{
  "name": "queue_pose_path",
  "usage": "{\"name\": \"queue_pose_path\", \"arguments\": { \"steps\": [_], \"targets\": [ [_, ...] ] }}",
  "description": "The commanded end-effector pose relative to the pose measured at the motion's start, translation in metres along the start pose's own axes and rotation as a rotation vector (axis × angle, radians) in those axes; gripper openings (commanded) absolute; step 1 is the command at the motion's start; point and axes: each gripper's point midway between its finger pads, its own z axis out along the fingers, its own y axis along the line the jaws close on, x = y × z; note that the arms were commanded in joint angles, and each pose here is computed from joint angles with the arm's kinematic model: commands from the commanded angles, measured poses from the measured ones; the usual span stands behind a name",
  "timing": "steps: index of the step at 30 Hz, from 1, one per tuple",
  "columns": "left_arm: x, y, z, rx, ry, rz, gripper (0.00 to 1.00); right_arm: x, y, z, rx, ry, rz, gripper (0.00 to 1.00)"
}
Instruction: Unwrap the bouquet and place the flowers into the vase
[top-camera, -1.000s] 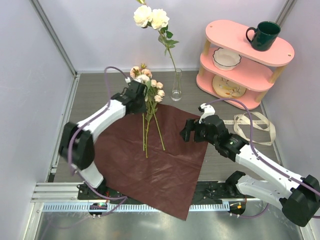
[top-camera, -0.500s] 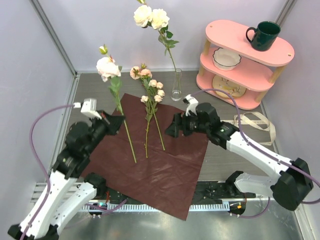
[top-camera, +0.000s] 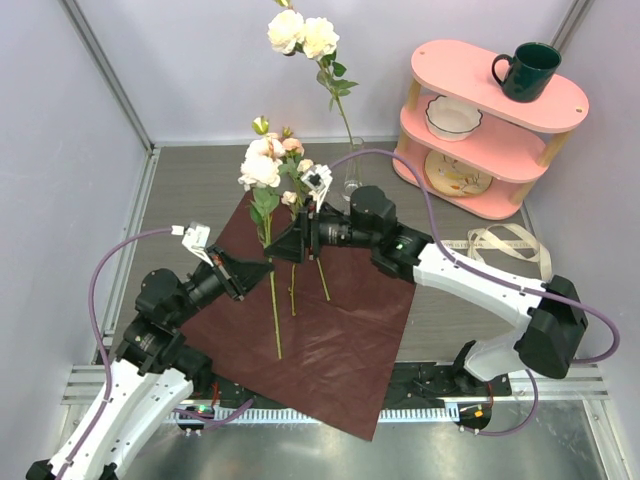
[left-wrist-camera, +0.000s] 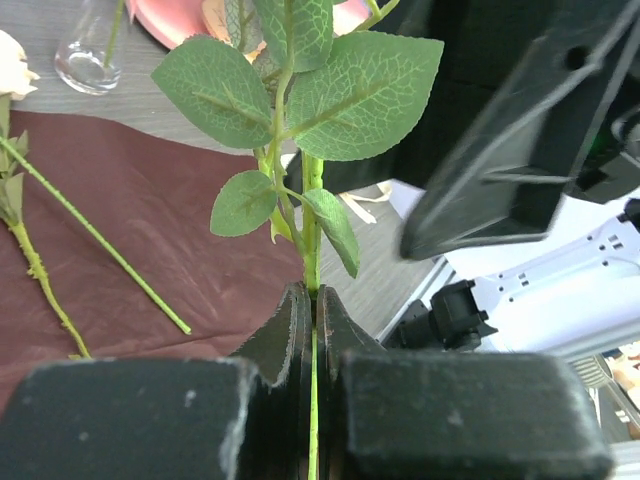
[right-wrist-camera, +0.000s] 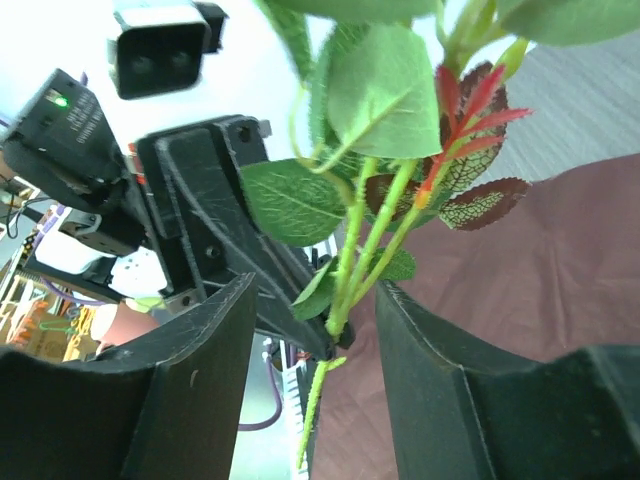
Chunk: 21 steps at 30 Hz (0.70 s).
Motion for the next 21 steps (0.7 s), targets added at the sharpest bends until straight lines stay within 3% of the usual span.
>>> {"name": "queue_pose_path", "arguments": {
  "steps": [1, 7, 10, 11, 13, 17, 18, 21],
  "targets": [
    [-0.018, -0.034, -0.005, 0.127, -0.021, 0.071, 0.00, -0.008, 0.006, 0.011, -0.023, -0.044, -0.004, 0.54],
    [-0.010, -0.035, -0.004, 0.147, 0.016, 0.057, 0.00, -0.009, -0.007, 0.013, 0.042, -0.064, 0.002, 0.47],
    [-0.008, -0.031, -0.002, 0.135, 0.022, 0.047, 0.00, -0.009, -0.013, 0.011, 0.079, -0.072, -0.002, 0.31],
    [-0.007, -0.029, -0.001, 0.118, 0.026, 0.031, 0.00, -0.012, -0.012, 0.010, 0.084, -0.082, -0.003, 0.17],
    [-0.012, -0.028, -0.001, 0.097, 0.023, 0.030, 0.00, -0.017, -0.011, 0.007, 0.093, -0.088, -0.025, 0.05],
    [-0.016, -0.017, -0.006, -0.005, 0.028, 0.043, 0.58, -0.054, -0.024, -0.029, 0.317, -0.154, -0.213, 0.01],
    [-0.022, -0.014, -0.010, -0.033, -0.002, 0.059, 0.63, -0.077, -0.041, -0.062, 0.514, -0.229, -0.282, 0.01],
    [-0.031, -0.014, -0.021, -0.064, -0.044, 0.093, 0.73, -0.124, -0.051, -0.127, 0.795, -0.421, -0.373, 0.01]
  ]
}}
